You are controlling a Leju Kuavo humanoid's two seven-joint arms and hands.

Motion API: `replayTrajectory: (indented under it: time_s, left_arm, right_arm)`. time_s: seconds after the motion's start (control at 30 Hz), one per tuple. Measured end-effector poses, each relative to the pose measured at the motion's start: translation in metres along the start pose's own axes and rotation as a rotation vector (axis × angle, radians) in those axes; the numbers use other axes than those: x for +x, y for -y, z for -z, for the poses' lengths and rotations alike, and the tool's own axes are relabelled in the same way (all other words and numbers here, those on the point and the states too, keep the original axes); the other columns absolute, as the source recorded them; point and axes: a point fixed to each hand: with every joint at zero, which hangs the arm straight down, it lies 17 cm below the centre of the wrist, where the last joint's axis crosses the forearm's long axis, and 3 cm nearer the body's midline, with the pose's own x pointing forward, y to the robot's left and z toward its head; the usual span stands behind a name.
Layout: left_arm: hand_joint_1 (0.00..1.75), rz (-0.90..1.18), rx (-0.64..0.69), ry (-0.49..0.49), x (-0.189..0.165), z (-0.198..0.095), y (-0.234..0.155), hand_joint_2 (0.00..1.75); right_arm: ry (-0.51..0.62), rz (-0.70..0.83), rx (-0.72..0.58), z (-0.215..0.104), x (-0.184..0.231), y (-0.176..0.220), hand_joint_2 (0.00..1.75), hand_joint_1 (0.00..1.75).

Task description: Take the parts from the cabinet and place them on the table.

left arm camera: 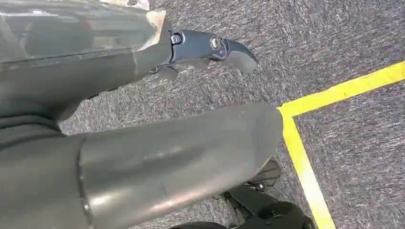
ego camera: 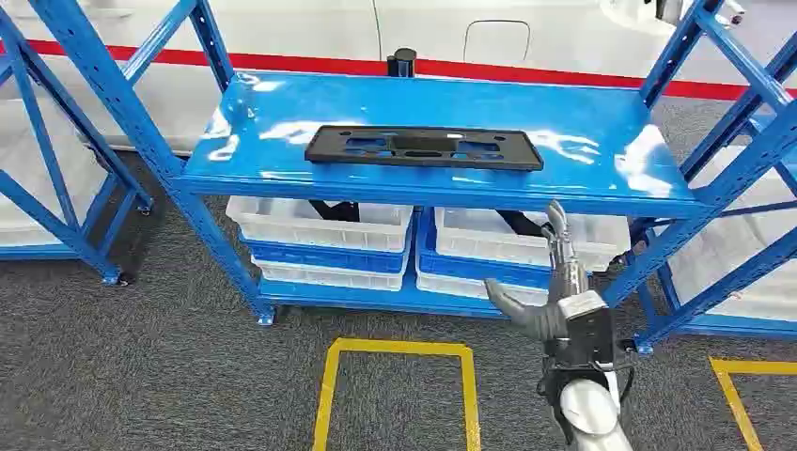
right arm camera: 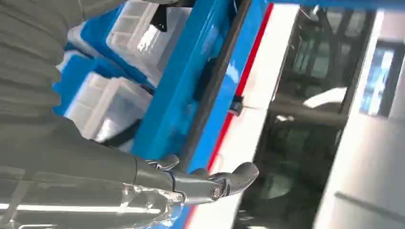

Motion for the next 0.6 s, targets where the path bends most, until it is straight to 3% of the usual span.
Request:
replayTrajectory:
  time_s: [0.6]
  left_arm:
    - [0.00,-0.011,0.005,-0.003,0.000,0.000,-0.001,0.00]
  right_arm:
    - [0.308,-0.505,0.268,0.023,0.060,-0.096,1.75,0.00]
